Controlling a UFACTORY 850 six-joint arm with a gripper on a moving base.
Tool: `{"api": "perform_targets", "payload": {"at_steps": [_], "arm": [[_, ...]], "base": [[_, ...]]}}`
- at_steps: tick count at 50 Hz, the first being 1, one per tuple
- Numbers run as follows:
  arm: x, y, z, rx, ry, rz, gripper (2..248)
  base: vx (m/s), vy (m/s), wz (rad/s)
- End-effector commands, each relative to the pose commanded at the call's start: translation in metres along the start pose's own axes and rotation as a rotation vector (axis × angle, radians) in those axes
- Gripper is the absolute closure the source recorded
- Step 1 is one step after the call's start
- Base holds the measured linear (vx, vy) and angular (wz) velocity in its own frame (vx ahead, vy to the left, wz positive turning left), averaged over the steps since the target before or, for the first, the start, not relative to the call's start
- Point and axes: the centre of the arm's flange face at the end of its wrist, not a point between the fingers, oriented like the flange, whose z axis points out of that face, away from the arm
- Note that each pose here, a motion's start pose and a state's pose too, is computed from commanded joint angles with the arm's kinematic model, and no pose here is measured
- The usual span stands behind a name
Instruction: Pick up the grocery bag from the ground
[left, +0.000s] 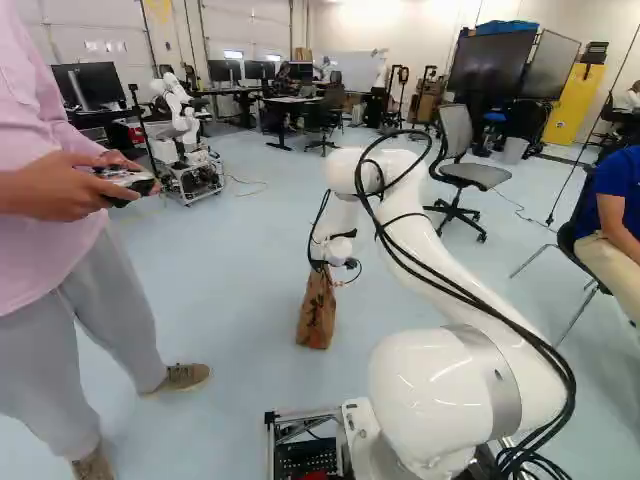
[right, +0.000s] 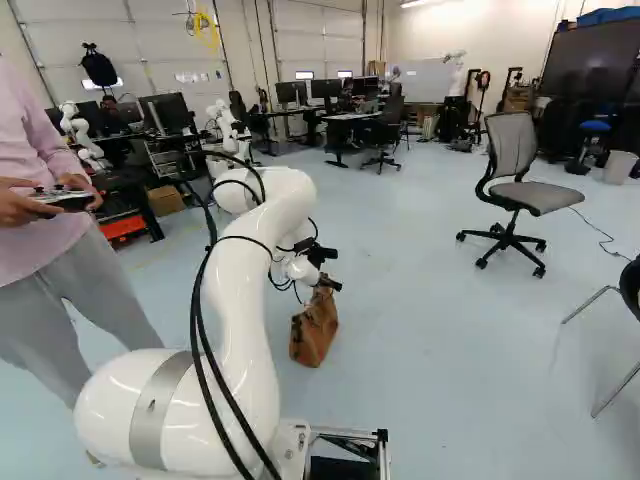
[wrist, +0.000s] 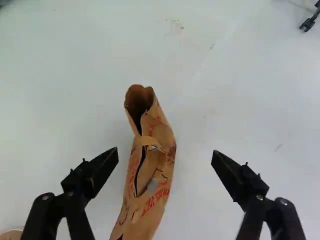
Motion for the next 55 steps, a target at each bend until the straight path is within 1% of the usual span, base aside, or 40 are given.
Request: {"api": "perform_targets", "payload": {"at_steps": [17,33,50,55], "arm": [[-0.027,0.0,0.038,-0.003,-0.018,-0.003,3],[-0.055,-0.007,0.073,0.003,-0.029,-0.014,3],[-0.085,-0.006,0.11,0.003,-0.033,-0.016,3],[-0.088,-0.006,0.115,0.003,-0.033,-0.016,3]], "base": [[0.0,0.0,0.0],[0.0,0.0,0.0],[0.0,0.0,0.0],[0.0,0.0,0.0]]}}
